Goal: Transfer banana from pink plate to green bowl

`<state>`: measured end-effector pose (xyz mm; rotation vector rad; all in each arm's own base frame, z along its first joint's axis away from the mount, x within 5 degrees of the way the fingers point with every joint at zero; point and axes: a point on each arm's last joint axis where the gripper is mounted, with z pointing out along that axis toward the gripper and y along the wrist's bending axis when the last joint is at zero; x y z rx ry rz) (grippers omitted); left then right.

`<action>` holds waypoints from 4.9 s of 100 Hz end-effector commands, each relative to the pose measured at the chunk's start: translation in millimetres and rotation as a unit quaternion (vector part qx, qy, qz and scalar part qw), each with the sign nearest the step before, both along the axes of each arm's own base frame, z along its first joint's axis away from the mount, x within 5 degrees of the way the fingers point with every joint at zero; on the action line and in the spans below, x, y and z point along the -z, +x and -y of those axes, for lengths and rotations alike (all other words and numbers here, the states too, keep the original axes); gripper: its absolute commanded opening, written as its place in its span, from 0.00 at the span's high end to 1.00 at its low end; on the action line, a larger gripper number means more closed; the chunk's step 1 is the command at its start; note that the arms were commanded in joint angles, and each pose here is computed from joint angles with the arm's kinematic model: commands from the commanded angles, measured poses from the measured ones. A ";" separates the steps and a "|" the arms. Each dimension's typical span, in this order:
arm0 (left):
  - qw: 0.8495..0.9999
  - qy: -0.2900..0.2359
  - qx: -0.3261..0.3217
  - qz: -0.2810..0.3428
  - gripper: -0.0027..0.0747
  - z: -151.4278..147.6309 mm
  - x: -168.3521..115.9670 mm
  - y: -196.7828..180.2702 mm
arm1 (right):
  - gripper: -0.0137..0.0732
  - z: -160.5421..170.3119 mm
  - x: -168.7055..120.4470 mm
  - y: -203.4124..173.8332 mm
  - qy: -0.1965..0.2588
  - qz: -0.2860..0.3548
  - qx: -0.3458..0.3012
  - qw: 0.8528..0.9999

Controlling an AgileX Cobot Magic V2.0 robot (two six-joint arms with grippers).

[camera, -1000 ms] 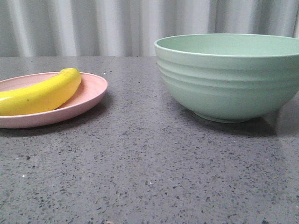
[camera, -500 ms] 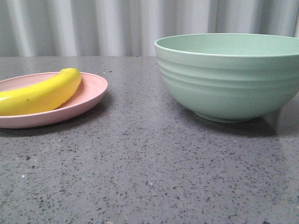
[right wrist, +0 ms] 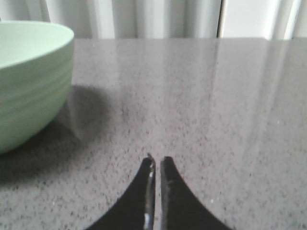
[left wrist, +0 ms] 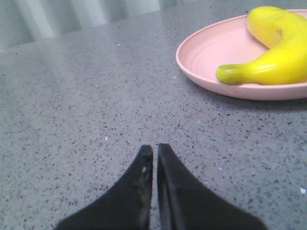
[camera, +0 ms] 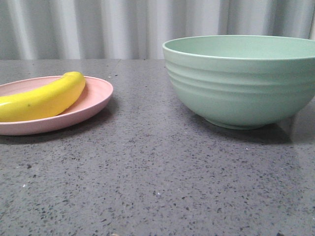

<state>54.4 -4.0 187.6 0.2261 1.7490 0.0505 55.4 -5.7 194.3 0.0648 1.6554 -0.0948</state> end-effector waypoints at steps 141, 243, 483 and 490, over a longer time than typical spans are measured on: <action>0.978 -0.053 0.017 0.200 0.99 2.4 -48.8 -5.7 | 0.92 -5.7 -30.9 0.7 -0.007 0.079 -0.051 0.996; 0.985 -0.096 0.010 0.145 0.42 9.8 -137.1 59.8 | 0.90 -7.4 -118.6 52.5 0.023 -0.083 -0.056 0.995; 0.919 0.012 0.202 -0.337 0.99 148.4 -148.2 197.5 | 0.83 -12.2 -147.7 52.4 0.037 -0.124 -0.076 0.989; 0.919 0.016 0.226 -0.323 0.99 159.7 -161.3 189.9 | 0.73 -17.2 -153.9 55.9 0.052 -0.135 -0.097 0.985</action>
